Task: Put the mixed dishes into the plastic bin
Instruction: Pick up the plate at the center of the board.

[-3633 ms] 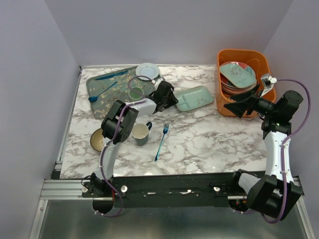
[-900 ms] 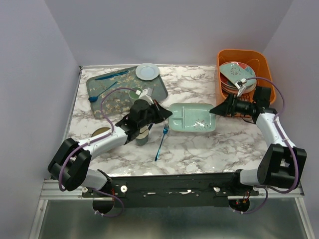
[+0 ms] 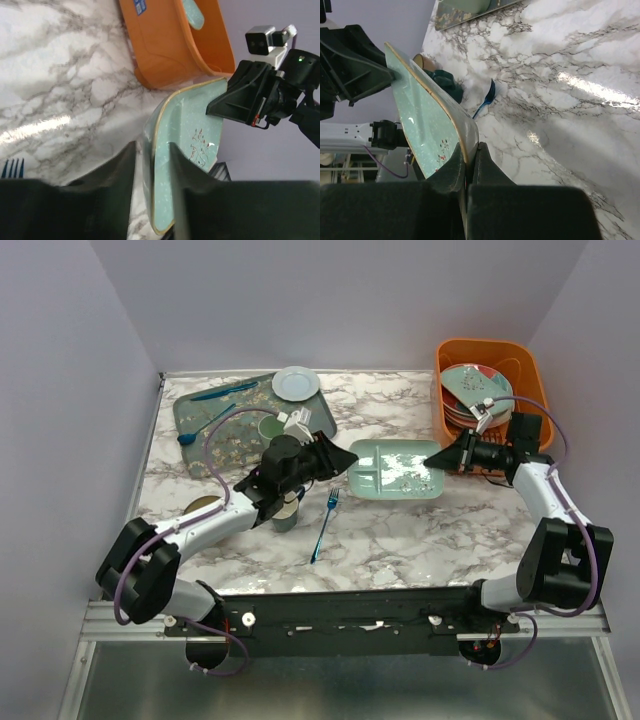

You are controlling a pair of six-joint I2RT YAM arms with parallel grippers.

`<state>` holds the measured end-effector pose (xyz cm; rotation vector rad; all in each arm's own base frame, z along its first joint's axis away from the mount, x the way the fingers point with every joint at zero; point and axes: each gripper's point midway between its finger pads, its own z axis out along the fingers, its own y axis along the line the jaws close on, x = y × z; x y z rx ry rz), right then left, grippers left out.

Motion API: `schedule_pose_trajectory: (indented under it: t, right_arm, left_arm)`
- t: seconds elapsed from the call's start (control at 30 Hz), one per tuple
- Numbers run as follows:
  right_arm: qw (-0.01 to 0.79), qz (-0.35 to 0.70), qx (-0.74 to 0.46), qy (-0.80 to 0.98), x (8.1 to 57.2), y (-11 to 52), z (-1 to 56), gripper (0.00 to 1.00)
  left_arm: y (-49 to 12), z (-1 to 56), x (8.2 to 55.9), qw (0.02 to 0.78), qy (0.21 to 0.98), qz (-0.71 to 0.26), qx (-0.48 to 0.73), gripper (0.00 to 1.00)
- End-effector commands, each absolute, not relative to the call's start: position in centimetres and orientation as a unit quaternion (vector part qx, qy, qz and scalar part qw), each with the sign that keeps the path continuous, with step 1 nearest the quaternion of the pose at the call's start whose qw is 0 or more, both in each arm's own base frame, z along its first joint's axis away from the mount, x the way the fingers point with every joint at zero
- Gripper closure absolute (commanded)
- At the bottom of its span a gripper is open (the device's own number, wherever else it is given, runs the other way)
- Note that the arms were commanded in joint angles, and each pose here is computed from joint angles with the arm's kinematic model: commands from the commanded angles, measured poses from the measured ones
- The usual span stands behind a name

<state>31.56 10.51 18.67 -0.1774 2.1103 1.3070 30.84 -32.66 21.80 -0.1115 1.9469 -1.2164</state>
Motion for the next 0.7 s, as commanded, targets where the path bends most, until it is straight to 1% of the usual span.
schedule_pose_trajectory:
  t: [0.0,0.07,0.1,0.2,0.23,0.27,0.3,0.33,0.37,0.5,0.53,0.6,0.63,0.67]
  right_arm:
    - [0.327,0.568,-0.096,0.750,30.4,10.6,21.9,1.00]
    - [0.331,0.573,-0.089,0.745,30.3,10.1,22.4,1.00]
    - [0.341,0.570,-0.092,0.742,30.4,9.8,22.7,1.00]
    - [0.355,0.566,-0.081,0.740,30.5,8.7,23.3,1.00]
    - [0.361,0.564,-0.080,0.739,30.5,8.5,23.6,1.00]
    - [0.366,0.561,-0.072,0.739,30.6,7.9,23.8,1.00]
    - [0.372,0.558,-0.069,0.739,30.7,7.5,23.9,1.00]
    - [0.377,0.554,-0.065,0.739,30.8,7.3,24.1,1.00]
    - [0.382,0.549,-0.057,0.741,30.9,6.8,24.3,1.00]
    - [0.408,0.524,-0.035,0.747,31.9,5.4,24.9,1.00]
    - [0.416,0.512,-0.023,0.751,32.3,5.0,24.9,1.00]
    - [0.430,0.502,-0.005,0.751,32.9,4.4,25.3,1.00]
    - [0.439,0.487,0.010,0.755,33.5,3.9,25.3,1.00]
    - [0.442,0.484,0.023,0.755,33.8,3.7,25.6,1.00]
  left_arm:
    - [-32.8,28.8,30.4,0.459,0.703,-0.542,-0.024,0.42]
    - [-32.3,29.0,30.1,0.465,0.706,-0.535,-0.020,0.32]
    - [-32.0,29.0,30.0,0.473,0.706,-0.527,-0.012,0.23]
    - [-30.4,29.7,29.6,0.496,0.705,-0.507,-0.009,0.11]
    - [-29.7,29.1,29.5,0.501,0.716,-0.486,-0.002,0.09]
    - [-28.7,30.3,29.2,0.518,0.708,-0.479,-0.003,0.08]
    - [-28.1,30.4,29.1,0.525,0.710,-0.469,-0.001,0.04]
    - [-27.3,29.6,28.9,0.529,0.722,-0.445,0.007,0.02]
    - [-26.3,30.6,28.4,0.541,0.716,-0.441,0.009,0.01]
    - [-23.2,30.7,27.3,0.561,0.727,-0.395,0.026,0.01]
    - [-22.5,29.8,26.9,0.553,0.742,-0.378,0.029,0.01]
    - [-21.1,30.3,26.2,0.563,0.745,-0.355,0.045,0.01]
    - [-19.9,29.4,26.1,0.562,0.759,-0.326,0.038,0.01]
    - [-19.1,29.9,25.7,0.570,0.757,-0.317,0.040,0.01]
